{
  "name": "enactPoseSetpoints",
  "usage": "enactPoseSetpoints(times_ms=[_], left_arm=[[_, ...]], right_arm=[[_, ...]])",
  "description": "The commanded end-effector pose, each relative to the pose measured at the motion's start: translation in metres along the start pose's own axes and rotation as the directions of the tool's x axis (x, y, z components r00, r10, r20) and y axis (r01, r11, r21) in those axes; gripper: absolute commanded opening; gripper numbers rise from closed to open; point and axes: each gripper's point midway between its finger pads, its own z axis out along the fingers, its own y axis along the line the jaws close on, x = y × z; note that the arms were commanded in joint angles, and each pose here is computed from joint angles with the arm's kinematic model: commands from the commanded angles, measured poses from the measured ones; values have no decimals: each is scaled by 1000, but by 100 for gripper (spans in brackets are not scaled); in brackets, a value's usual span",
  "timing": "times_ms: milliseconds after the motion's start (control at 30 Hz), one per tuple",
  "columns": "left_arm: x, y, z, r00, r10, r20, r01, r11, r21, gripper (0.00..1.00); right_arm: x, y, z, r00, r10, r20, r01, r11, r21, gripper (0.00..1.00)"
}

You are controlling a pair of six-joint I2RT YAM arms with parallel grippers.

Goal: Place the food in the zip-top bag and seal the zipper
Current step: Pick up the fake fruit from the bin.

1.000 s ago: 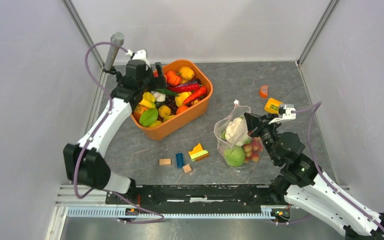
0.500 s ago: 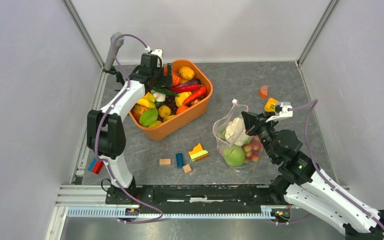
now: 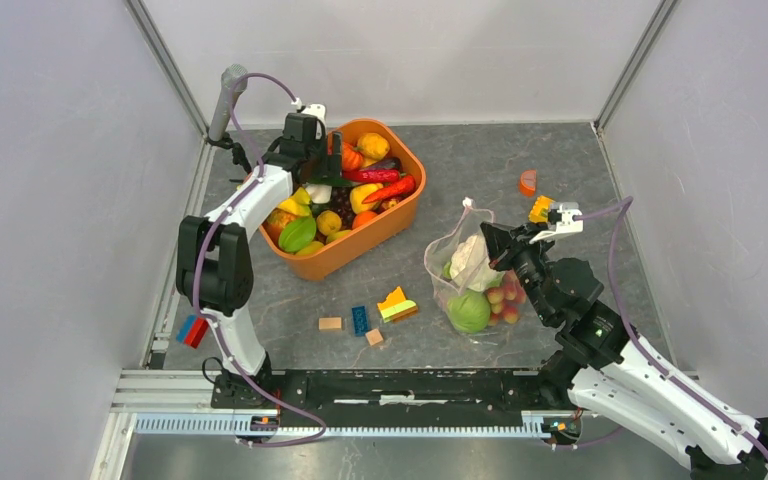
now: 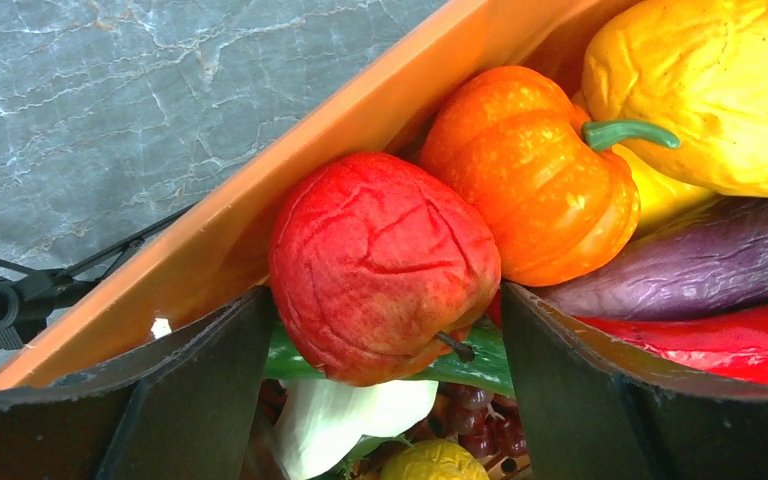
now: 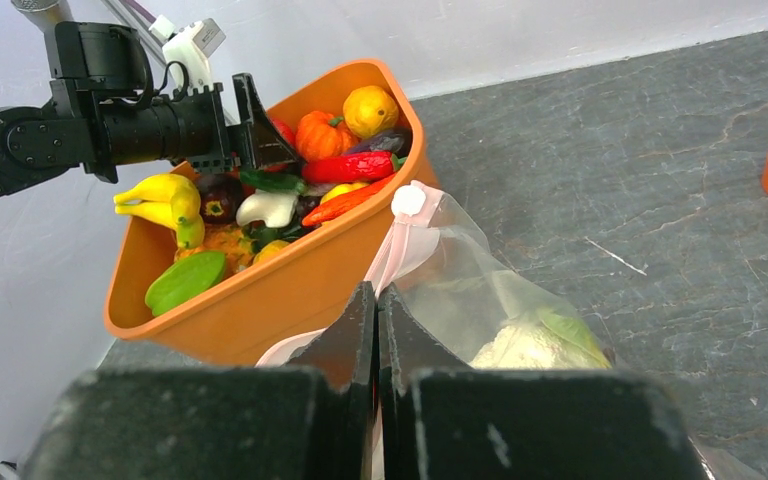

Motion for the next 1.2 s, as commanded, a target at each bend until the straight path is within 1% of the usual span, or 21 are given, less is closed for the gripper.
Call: enactPoseSetpoints(times_ms=[0, 33, 67, 133, 167, 233, 267, 367, 467, 533, 600, 733, 800, 867, 967, 1100, 1167], left_arm=[[-39, 8, -13, 992, -2, 125, 7, 999, -36, 87], [-39, 8, -12, 992, -4, 126, 9, 999, -36, 87], [-40, 7, -12, 992, -10, 129, 15, 999, -35, 83], [-38, 6, -12, 991, -17, 135, 20, 1000, -23, 73], [-39, 4, -13, 990, -20, 140, 23, 1000, -16, 71], [-36, 3, -13, 990, -23, 140, 24, 1000, -7, 62], [-35, 3, -15, 990, -25, 138, 26, 1000, -6, 59], [-34, 3, -25, 988, -41, 148, 40, 999, 4, 45], [-36, -4, -40, 982, -70, 177, 61, 997, 54, 43], [-40, -18, -52, 980, -76, 185, 50, 989, 140, 43], [-40, -31, -63, 979, -89, 182, 48, 974, 220, 40], [-36, -43, -81, 973, -152, 173, 96, 951, 294, 39], [-33, -50, -91, 970, -168, 176, 100, 935, 341, 38], [-32, -61, -103, 972, -148, 183, 60, 909, 413, 38], [-32, -72, -120, 973, -142, 183, 37, 877, 479, 38], [-33, -98, -153, 968, -164, 188, 17, 796, 606, 38], [-33, -109, -170, 966, -163, 200, -4, 766, 643, 38]], right_arm=[[-32, 16, -3, 996, 47, 80, -43, 998, -53, 0], [-32, 16, -3, 996, 48, 79, -44, 998, -53, 0], [-32, 16, -3, 995, 51, 80, -47, 997, -55, 0], [-31, 16, -4, 995, 53, 79, -49, 997, -56, 0], [-31, 16, -4, 995, 57, 78, -52, 997, -56, 0], [-29, 16, -4, 995, 60, 74, -55, 997, -60, 0], [-29, 17, -4, 995, 62, 74, -58, 996, -62, 0], [-28, 18, -4, 995, 65, 70, -61, 996, -69, 0], [-27, 17, -4, 995, 71, 68, -66, 995, -69, 0], [-24, 18, -3, 995, 73, 63, -68, 995, -70, 0], [-22, 18, -3, 996, 71, 55, -67, 995, -74, 0], [-18, 17, -2, 997, 69, 42, -66, 996, -67, 0], [-17, 17, -2, 997, 71, 43, -68, 995, -68, 0], [-17, 18, -2, 996, 75, 42, -72, 995, -72, 0], [-18, 20, -1, 996, 82, 44, -79, 993, -83, 0], [-20, 24, -1, 994, 94, 54, -89, 991, -101, 0], [-19, 24, 0, 994, 97, 52, -92, 991, -102, 0]])
